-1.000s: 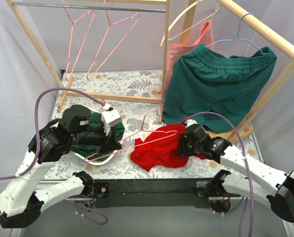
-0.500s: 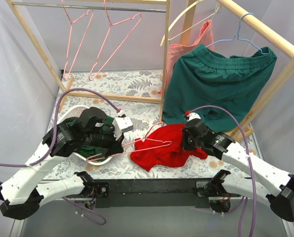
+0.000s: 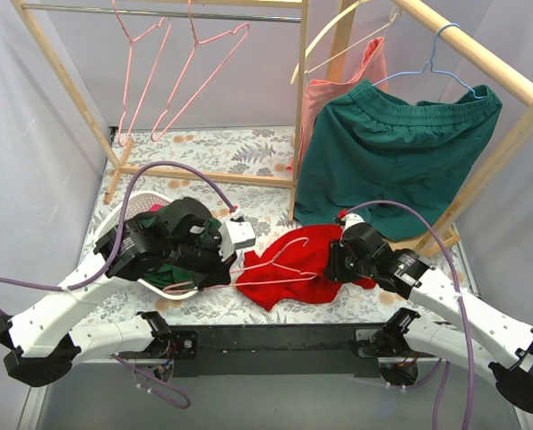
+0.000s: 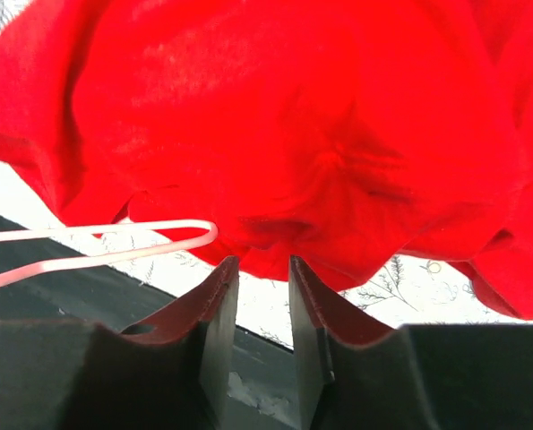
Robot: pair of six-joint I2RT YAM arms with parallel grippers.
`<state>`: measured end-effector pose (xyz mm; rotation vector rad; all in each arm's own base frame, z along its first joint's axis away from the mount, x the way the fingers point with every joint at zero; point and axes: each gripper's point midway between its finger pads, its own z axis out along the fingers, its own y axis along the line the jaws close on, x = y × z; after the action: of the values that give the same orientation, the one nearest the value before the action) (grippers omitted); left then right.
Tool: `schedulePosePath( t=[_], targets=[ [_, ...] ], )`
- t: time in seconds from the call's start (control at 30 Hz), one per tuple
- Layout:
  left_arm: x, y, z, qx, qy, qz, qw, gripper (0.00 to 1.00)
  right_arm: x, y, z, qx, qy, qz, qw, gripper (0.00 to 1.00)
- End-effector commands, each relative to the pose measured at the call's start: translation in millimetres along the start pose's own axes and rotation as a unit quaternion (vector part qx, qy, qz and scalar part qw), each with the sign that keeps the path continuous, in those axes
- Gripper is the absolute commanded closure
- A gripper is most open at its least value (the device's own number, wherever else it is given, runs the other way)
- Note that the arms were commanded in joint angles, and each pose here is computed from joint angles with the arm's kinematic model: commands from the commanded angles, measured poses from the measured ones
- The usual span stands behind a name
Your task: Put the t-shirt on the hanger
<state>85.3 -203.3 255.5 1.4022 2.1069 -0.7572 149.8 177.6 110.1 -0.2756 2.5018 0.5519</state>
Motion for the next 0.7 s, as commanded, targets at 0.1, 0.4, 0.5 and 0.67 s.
schedulePosePath(
  t=[0.1,0.4,0.5,0.67],
  targets=[
    [7.8,-3.2,7.2,0.008,0.019,0.012,1.000,1.00,10.7,12.1,6.4,-0.035,0.020,-0.022,0.999,0.59],
    [-4.2,6.8,22.8,-0.012,-0.004,-0.004,1.000,1.00,2.3,17.2,16.1,-0.033,0.014,-0.016,0.999,0.53],
    [-9.3,8.4,35.5,-0.012,-0.015,-0.014,1.000,1.00,-1.7,12.6,20.3,-0.012,0.012,-0.011,1.000,0.53],
    [-13.5,11.7,44.5,-0.018,-0.034,-0.015,0.999,1.00,-8.4,6.8,21.1,0.016,0.005,0.001,1.000,0.67]
  ],
)
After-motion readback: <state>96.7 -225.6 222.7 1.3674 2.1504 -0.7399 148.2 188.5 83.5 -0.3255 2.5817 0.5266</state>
